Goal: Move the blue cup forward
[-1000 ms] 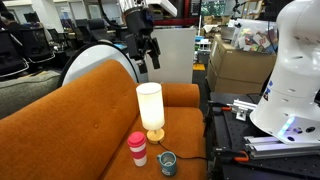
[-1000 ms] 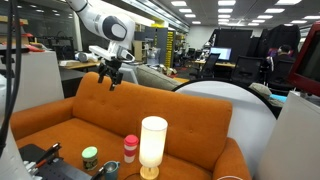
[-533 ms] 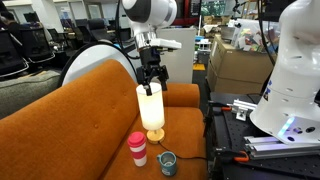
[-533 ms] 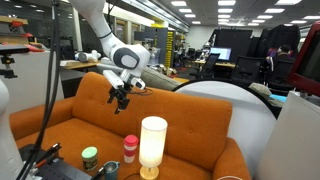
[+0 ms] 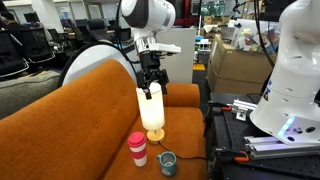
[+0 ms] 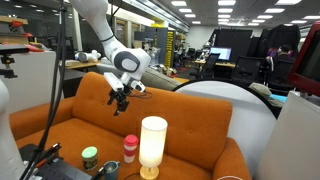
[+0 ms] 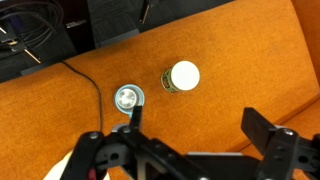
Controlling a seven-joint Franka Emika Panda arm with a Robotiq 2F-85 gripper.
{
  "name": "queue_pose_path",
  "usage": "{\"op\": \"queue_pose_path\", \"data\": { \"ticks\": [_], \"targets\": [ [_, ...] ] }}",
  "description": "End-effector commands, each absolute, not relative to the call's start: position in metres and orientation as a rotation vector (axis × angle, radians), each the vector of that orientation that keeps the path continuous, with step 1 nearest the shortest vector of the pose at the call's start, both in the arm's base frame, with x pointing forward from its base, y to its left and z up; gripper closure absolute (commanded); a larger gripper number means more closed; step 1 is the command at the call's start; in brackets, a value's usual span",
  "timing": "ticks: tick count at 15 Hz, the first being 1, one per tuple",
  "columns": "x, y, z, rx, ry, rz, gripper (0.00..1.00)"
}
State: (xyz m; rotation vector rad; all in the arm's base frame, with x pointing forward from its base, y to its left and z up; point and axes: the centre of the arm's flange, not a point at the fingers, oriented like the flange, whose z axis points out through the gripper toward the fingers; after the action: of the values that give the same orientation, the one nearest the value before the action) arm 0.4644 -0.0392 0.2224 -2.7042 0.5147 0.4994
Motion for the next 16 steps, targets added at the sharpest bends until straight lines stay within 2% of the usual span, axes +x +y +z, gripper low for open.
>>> {"op": "queue_pose_path", "data": {
  "ticks": [1, 9, 16],
  "targets": [
    [0.469, -0.044, 0.203, -2.677, 0.553, 0.528, 0.0],
    [0.442, -0.05, 0.085, -2.579, 0.764, 0.667, 0.0],
    [0.435, -0.049, 0.092, -2.615, 0.741, 0.696, 0.0]
  ]
}}
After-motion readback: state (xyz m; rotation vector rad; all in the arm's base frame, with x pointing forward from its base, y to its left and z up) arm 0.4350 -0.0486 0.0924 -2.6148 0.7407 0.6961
